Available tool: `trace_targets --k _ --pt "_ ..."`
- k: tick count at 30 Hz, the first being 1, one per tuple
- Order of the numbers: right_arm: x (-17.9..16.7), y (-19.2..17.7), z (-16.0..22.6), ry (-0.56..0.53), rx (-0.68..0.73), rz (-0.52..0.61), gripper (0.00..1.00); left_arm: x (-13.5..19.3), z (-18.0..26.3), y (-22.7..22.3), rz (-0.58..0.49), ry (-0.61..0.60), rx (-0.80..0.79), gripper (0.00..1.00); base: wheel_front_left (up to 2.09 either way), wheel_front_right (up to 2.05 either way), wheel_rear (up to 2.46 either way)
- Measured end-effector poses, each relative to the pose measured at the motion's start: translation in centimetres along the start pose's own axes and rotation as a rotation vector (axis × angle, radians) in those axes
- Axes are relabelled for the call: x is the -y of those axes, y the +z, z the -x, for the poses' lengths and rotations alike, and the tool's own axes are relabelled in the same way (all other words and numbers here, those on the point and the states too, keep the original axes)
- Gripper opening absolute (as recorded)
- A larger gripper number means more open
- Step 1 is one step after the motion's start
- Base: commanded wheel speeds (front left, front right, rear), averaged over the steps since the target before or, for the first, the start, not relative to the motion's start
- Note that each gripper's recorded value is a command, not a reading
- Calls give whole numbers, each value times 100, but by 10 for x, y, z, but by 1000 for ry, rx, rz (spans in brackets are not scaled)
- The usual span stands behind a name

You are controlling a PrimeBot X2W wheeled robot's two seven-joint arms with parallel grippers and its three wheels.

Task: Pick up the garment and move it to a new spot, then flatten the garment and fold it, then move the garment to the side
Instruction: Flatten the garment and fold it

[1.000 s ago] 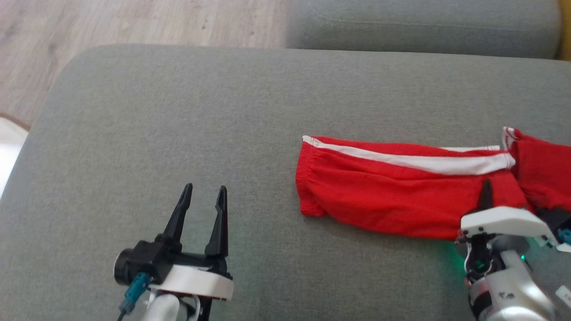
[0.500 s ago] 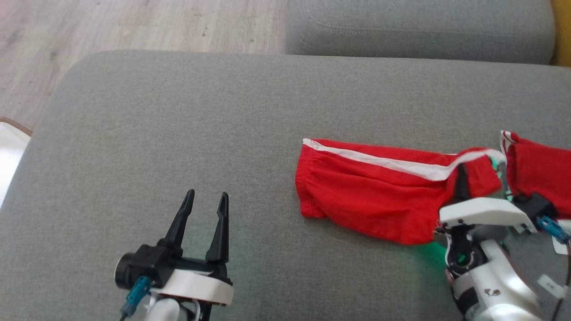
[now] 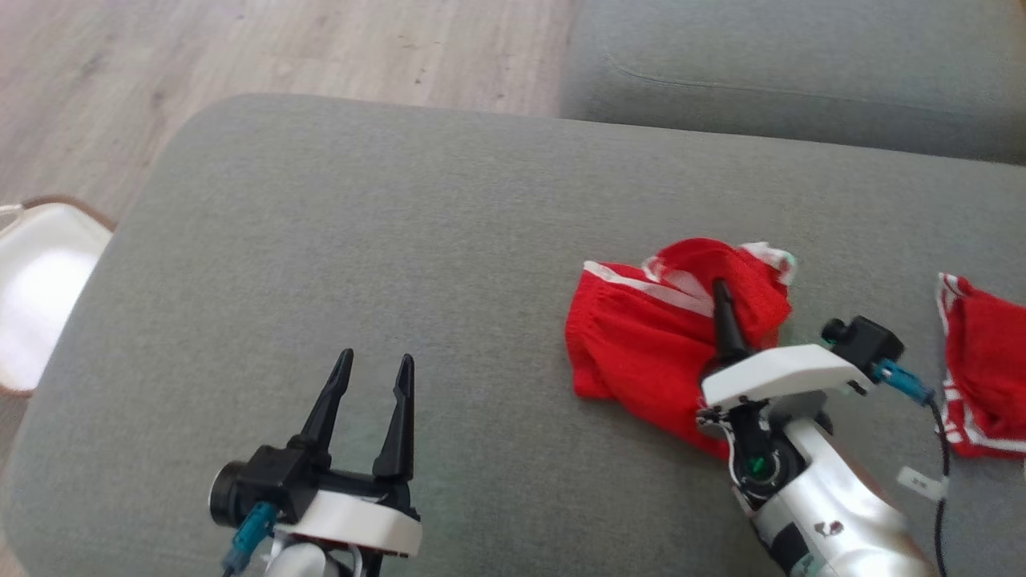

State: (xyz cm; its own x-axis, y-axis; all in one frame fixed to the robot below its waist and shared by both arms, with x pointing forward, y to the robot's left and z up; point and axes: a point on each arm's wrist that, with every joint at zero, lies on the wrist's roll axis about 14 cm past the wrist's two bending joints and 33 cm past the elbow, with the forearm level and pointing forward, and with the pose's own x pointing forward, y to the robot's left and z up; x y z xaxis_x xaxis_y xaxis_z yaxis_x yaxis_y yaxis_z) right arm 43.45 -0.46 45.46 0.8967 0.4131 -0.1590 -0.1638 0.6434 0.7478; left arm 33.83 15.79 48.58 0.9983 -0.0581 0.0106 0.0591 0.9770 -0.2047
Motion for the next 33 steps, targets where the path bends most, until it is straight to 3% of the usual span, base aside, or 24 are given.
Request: trace_targets --k 11,16,18,22,26,33 --pt "-46 -27 -18 126 -91 32 0 -20 14 2 -2 73 7 100 0 0 0" --pt "-55 -44 -20 171 -152 116 0 -23 16 0 -2 82 -2 100 0 0 0" --pt "-52 -58 -17 173 -197 161 96 -23 16 -1 -2 85 -6 100 0 0 0" --pt "-40 -82 -8 173 -283 261 100 -24 16 -3 -3 87 -10 100 0 0 0" --pt "-51 -98 -1 242 -339 346 100 -23 16 -3 -2 85 -12 100 0 0 0" --pt "-59 -130 24 299 -474 380 100 -20 13 -2 -1 72 -8 100 0 0 0"
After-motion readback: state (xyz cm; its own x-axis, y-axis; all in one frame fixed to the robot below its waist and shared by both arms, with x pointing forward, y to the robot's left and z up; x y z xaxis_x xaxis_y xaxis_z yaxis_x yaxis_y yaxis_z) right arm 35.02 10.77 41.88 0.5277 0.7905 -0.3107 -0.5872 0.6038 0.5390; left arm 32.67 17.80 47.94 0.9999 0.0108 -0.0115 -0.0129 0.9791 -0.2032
